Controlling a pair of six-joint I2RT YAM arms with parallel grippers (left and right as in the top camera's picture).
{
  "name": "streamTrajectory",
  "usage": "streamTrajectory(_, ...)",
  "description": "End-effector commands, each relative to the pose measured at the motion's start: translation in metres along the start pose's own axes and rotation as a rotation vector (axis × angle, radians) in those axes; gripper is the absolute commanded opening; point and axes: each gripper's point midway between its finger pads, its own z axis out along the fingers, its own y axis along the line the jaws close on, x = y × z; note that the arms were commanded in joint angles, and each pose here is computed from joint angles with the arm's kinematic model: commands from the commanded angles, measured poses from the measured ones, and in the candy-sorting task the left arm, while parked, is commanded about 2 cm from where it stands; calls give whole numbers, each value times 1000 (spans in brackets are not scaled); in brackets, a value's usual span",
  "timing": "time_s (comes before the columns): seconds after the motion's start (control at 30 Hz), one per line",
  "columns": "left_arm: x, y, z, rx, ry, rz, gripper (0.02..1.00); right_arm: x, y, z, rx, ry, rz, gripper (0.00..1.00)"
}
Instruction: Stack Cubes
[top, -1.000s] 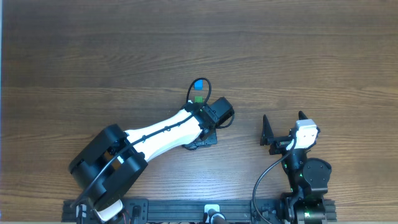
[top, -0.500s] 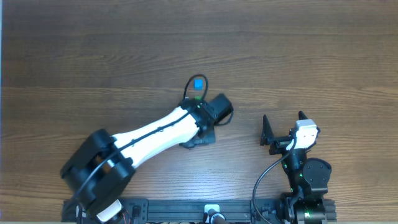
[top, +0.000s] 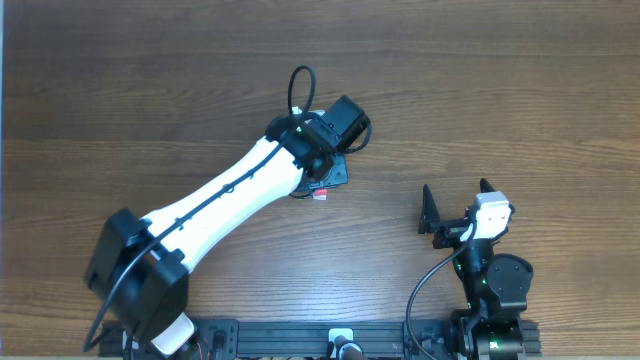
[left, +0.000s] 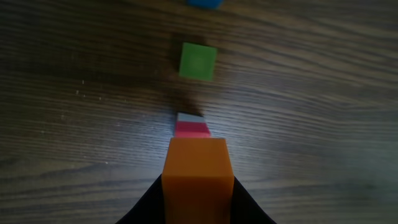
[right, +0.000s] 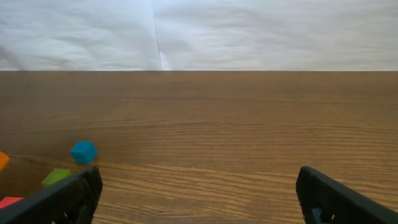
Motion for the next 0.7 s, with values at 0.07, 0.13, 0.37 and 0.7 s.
streamTrajectory(0.07,7,0,19,-26,55,48,56,1,3,0,-17,-3,-3,993)
streamTrajectory(0.13,9,0,22,-29,67,53,58,1,3,0,-17,-3,-3,993)
streamTrajectory(0.37,14,-3,25,-28,84,69,53,1,3,0,-17,-3,-3,991)
streamTrajectory(0.7,18,-2,31,-36,105,71,56,1,3,0,-17,-3,-3,993)
